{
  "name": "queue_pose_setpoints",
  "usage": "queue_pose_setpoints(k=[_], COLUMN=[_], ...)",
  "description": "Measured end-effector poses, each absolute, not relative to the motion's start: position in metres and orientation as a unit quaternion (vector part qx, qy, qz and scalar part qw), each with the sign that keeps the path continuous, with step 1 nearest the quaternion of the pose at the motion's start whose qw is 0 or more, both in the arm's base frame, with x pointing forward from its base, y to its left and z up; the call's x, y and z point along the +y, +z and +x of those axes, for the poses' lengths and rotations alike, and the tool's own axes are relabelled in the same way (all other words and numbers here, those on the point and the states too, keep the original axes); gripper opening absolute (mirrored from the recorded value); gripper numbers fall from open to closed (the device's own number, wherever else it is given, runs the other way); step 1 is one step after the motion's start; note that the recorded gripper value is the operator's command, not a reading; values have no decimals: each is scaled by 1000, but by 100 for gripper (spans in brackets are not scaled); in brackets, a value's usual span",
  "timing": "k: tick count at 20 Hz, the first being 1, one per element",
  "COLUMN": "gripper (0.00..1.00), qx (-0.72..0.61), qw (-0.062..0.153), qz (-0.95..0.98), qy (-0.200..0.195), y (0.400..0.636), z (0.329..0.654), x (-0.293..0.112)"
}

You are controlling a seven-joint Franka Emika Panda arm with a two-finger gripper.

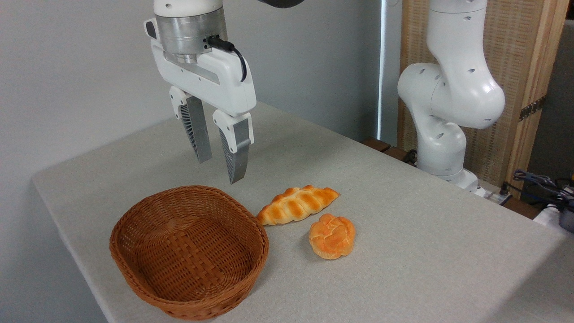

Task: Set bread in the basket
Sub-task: 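Lower the open gripper onto the middle of the braided bread roll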

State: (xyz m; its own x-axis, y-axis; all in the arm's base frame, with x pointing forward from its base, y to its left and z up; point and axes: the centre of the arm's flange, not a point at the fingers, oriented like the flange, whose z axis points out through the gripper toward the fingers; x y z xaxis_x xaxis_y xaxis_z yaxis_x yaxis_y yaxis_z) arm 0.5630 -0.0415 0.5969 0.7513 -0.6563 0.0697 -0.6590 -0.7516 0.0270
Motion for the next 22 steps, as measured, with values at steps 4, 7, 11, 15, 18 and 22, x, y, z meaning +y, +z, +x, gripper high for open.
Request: queue_pose_setpoints(k=[4,7,11,15,18,22], gripper=[100,100,100,100,100,100], qx=[-352,-354,-403,-449,-477,-491], qw=[28,36,47,52,47,42], qz=[936,935,913,891,877,868], qy=[18,-7,-36,-45,-45,-53], y=[589,572,544,505,466,427], z=[559,538,492,455,441,427], x=[-42,-43,-45,-51,-68,-83])
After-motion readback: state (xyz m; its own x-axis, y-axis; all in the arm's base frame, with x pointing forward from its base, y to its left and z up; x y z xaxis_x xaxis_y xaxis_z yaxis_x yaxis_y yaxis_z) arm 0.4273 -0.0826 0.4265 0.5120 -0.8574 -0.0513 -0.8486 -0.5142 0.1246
